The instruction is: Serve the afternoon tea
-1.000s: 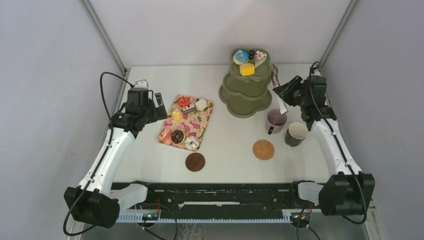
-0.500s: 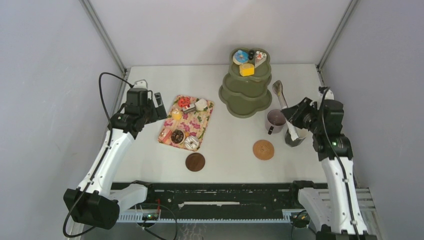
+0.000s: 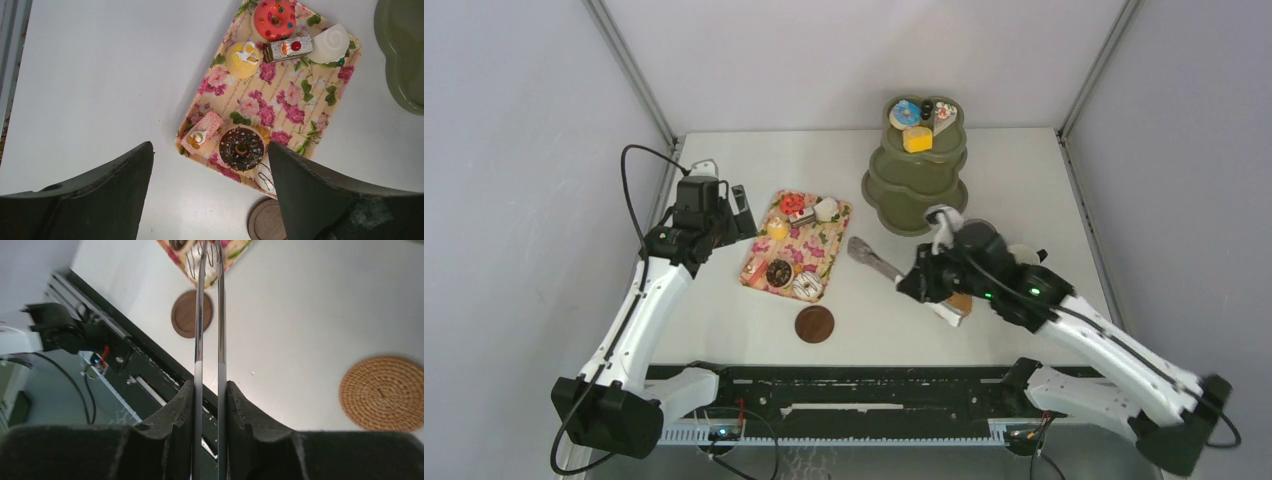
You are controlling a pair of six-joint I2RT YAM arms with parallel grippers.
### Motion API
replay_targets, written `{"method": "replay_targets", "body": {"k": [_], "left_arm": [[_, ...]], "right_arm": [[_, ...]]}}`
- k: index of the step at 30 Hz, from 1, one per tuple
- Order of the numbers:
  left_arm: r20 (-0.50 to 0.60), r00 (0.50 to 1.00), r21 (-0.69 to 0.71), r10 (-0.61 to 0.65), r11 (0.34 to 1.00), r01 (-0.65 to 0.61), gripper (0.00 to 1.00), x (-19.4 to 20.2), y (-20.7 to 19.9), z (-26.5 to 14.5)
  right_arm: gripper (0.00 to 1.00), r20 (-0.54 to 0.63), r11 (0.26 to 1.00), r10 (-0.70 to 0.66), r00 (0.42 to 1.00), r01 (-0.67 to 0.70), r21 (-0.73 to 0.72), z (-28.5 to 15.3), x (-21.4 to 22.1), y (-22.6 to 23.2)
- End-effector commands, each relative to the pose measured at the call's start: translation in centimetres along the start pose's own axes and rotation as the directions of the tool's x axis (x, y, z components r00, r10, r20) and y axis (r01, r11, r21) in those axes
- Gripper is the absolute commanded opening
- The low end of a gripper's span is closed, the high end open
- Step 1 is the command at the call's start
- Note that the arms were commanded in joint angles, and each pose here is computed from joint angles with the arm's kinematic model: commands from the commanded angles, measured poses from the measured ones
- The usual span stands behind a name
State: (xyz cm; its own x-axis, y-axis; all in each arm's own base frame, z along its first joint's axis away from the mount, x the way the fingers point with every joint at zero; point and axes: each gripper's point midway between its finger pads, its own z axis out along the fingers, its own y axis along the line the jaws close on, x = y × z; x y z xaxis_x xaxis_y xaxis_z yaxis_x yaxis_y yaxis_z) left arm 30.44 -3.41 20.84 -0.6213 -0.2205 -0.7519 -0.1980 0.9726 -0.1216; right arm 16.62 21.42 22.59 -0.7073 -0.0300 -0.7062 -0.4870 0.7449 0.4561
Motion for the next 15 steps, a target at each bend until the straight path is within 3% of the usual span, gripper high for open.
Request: {"method": "replay_targets", "body": {"k": [1, 9, 15], "left_arm": [[0.078, 0.997, 0.002, -0.02, 1.0, 0.02, 0.89, -2.7, -0.1, -1.1], [0.065, 0.998, 0.007, -0.021, 1.0, 0.02, 0.89, -2.0, 0.0, -1.0], [0.06, 0.998, 0.01, -0.022, 1.0, 0.022, 0.89, -1.7, 0.0, -0.9]], "right_arm": [[0.33, 0.003, 1.0, 0.001, 1.0, -0.001, -0.015, 4.6, -0.9, 2.3], [0.41, -0.143, 0.998, -0.054, 0.988, 0.047, -0.051, 9.6, 1.4, 4.2], [0.46, -0.17, 0.997, -0.058, 0.984, 0.047, -0.064, 11.4, 1.5, 4.5]]}}
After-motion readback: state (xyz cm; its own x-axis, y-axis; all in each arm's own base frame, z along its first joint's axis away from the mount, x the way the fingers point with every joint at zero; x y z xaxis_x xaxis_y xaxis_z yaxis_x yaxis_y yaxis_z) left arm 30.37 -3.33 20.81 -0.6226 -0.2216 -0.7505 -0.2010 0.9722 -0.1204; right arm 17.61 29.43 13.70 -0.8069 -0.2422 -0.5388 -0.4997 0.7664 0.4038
